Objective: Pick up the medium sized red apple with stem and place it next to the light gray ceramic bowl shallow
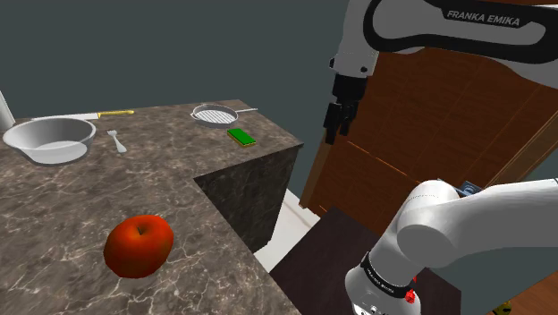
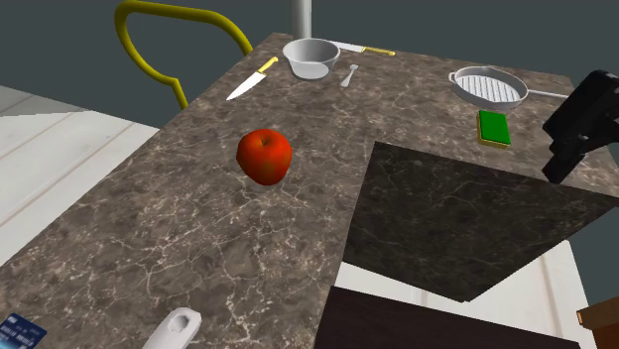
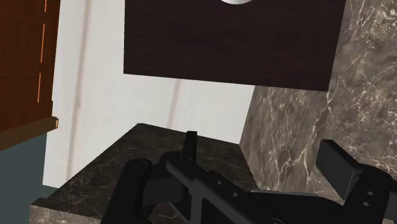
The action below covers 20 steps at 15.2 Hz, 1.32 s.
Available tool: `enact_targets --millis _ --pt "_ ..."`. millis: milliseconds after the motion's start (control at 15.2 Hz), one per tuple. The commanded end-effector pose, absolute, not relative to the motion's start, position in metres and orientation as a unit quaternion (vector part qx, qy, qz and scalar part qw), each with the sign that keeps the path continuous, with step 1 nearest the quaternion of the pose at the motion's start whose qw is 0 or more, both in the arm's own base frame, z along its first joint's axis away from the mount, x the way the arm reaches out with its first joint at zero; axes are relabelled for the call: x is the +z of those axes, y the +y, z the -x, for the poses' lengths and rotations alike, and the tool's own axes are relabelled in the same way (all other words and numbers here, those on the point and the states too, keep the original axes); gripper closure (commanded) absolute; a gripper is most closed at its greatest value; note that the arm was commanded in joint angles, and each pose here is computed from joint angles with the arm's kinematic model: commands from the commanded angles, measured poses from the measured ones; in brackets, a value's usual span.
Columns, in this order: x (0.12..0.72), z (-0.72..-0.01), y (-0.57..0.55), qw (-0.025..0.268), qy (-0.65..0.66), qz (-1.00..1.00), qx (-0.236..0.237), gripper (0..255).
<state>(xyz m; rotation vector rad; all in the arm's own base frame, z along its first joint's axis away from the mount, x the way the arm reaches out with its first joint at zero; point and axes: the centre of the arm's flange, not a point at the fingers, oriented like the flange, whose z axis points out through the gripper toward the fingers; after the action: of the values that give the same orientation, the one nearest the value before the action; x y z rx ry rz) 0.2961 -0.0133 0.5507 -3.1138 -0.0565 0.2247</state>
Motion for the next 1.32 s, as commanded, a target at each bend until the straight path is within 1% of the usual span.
enact_targets --millis 0,660,1254 --pt "0.551 -0.296 -0.013 0.01 -0.018 0.997 0.072 0" --pt "0.504 -0.344 0.08 0.031 -0.137 0.99 -0.003 0" --pt "0.472 -0.372 0.175 0.049 -0.242 0.966 -0.071 0"
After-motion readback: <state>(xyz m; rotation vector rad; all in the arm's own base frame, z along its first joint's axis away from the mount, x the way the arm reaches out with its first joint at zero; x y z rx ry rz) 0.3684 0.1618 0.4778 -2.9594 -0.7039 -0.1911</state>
